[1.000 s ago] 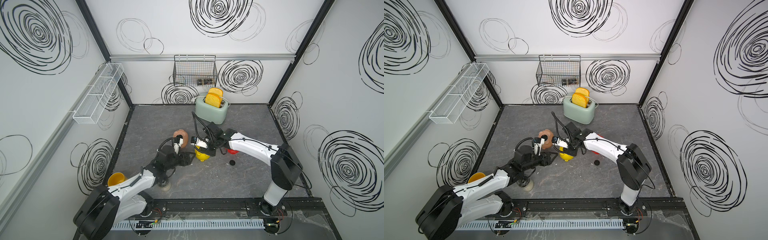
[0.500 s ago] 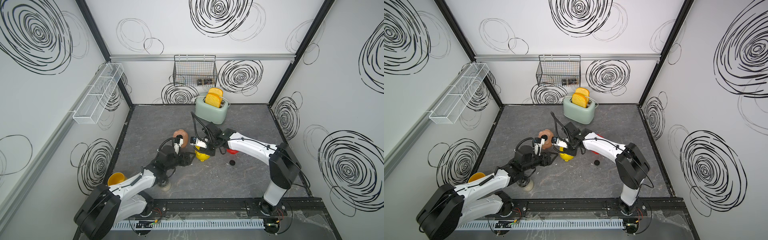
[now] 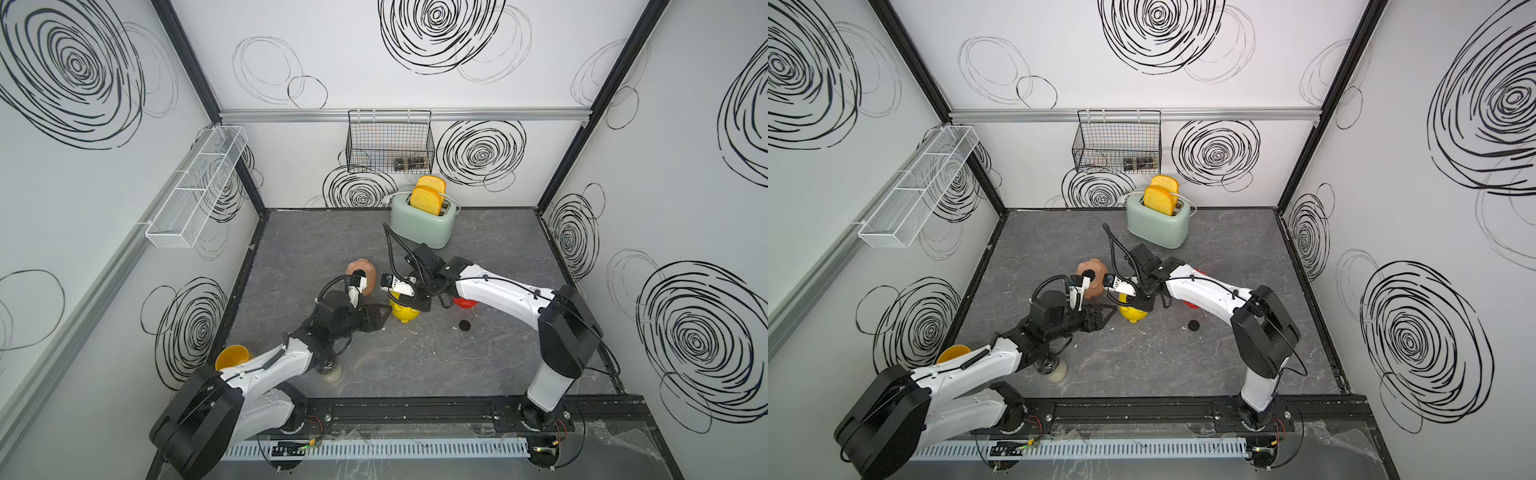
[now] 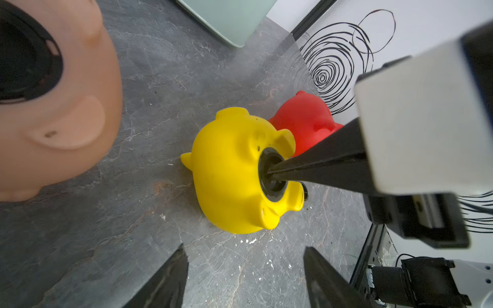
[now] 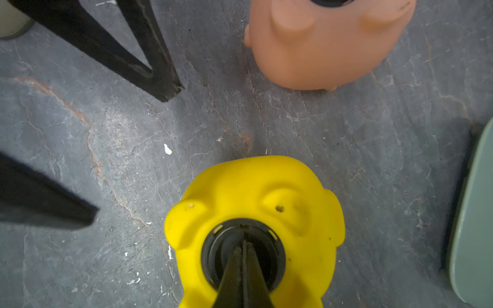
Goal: Close piggy banks
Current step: Insert the knob into the piggy bank, then screw the knob on the piggy bank.
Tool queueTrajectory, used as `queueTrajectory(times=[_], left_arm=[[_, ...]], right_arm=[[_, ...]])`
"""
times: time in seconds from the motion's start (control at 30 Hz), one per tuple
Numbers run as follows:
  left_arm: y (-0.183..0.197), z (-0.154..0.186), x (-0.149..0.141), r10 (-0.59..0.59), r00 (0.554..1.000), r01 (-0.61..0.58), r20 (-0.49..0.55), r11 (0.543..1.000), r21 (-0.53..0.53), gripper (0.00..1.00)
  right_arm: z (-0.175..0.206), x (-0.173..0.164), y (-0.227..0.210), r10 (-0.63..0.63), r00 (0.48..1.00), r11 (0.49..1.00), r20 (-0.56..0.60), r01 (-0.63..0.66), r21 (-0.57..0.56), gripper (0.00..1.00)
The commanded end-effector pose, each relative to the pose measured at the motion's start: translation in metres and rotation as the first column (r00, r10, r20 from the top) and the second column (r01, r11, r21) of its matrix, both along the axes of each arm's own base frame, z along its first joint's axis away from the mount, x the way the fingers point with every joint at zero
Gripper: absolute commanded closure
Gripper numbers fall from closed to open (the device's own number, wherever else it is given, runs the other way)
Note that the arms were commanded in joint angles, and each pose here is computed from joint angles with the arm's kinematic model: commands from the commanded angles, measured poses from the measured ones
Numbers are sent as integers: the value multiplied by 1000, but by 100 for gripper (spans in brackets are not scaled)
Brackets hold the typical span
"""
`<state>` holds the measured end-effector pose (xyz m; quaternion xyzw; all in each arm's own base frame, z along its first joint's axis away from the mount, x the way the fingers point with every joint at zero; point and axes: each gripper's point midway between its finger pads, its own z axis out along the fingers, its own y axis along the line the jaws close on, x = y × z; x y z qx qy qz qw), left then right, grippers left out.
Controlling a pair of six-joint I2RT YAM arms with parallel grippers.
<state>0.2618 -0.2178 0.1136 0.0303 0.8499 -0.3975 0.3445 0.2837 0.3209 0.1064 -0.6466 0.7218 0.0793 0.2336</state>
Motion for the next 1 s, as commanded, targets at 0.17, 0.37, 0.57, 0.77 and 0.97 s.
queueTrajectory(times=[0.17,0.37,0.57,0.77,0.97], left_arm=[[-2,5,4,-2,1000,3,18,1000,-29,28],[-4,10,8,-1,1000,2,20,999,-37,27],[-4,18,15,10,1000,-9,16,998,-58,25],[-2,22,21,19,1000,-18,18,998,-62,25],[-5,23,23,15,1000,-14,12,997,-80,25]], right_arm=[[-32,-5,-20,-5,999,996,-43,1,-91,100],[-33,-6,-26,-7,999,994,-42,2,-108,100],[-32,-7,-28,-3,1000,994,-27,0,-105,100],[-33,-2,-35,-37,999,991,-7,36,-127,100],[-31,-9,-31,-8,1000,995,-23,6,-98,100]])
